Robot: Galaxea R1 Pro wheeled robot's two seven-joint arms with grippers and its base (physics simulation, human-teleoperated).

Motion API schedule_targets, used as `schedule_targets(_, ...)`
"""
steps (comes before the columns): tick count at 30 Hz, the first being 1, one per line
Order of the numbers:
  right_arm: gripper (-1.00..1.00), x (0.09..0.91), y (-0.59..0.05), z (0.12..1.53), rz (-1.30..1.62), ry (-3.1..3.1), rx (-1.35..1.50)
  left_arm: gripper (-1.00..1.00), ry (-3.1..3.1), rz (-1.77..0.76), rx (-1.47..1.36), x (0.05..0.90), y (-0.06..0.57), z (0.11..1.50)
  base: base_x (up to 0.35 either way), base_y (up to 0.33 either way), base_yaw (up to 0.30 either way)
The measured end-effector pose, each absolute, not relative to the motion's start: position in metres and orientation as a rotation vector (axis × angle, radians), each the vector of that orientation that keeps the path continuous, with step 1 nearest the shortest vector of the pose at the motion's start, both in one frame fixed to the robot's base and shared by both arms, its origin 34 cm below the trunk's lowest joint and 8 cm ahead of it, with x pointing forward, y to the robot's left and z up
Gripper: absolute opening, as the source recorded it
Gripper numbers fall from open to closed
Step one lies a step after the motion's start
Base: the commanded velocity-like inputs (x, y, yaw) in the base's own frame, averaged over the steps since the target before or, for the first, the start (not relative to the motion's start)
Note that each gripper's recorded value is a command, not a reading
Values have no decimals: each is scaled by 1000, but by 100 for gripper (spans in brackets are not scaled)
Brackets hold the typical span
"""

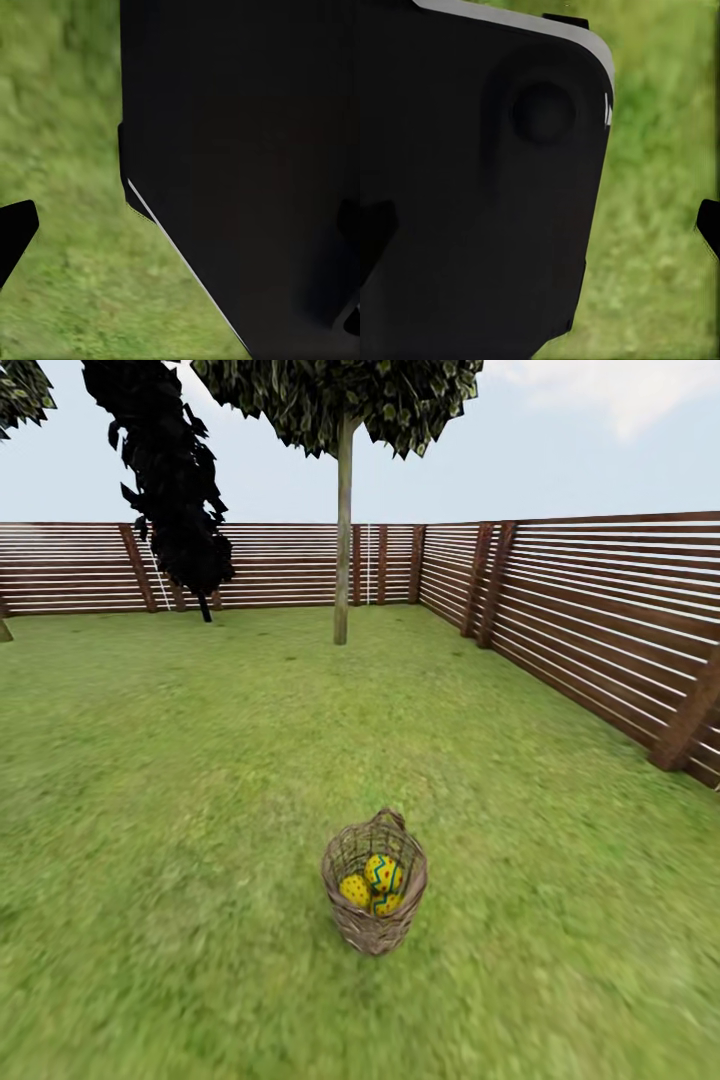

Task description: Take the three Easter eggs out of the wicker basket on the lawn in the garden, then place them on the lawn next to a single tree (choose any tree) so that all three eggs are next to the same tree and none are left in the basket.

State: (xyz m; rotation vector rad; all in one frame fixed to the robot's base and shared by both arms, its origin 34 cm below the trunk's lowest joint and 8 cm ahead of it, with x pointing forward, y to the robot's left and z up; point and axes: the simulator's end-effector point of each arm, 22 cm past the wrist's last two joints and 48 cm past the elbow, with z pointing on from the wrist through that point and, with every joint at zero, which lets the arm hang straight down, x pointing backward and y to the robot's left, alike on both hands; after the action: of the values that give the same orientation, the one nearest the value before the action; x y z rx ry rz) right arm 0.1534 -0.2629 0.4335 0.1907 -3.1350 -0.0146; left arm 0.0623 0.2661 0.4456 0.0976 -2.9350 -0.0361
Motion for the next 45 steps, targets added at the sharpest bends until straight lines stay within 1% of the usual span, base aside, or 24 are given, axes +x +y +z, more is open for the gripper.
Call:
schedule_targets(14, 100, 153, -264, 433, -14, -3133, 190, 100, -2935, -36, 100, 62, 266, 446, 318, 0, 0)
schedule_targets(25, 100, 154, -263, 433, -17, -3135, 199, 100, -2936, -40, 112, 63, 267, 445, 22, 0, 0)
schedule_targets(31, 100, 159, -262, 433, -24, -3140, 247, 100, -2958, -40, 111, 74, 267, 443, 0, 0, 0)
schedule_targets(34, 100, 199, -261, 432, -14, -3212, 263, 100, -3071, -34, 117, 134, 263, 437, 0, 0, 0)
schedule_targets(40, 100, 255, -263, 436, 11, -3272, 248, 100, -3102, -14, 143, 215, 258, 436, 0, 0, 0)
schedule_targets(41, 100, 275, -264, 439, 24, -3279, 242, 100, -3091, -7, 171, 236, 258, 437, 0, 0, 0)
schedule_targets(42, 100, 304, -267, 448, 51, -3271, 231, 100, -3105, 12, 253, 279, 258, 441, 0, 0, 0)
schedule_targets(43, 100, 338, -267, 459, 64, -3323, 235, 100, -3125, 20, 280, 300, 258, 443, 0, 0, 0)
schedule_targets(45, 100, 374, -268, 475, 84, -3371, 237, 100, -3162, 36, 331, 335, 259, 448, 0, 0, 0)
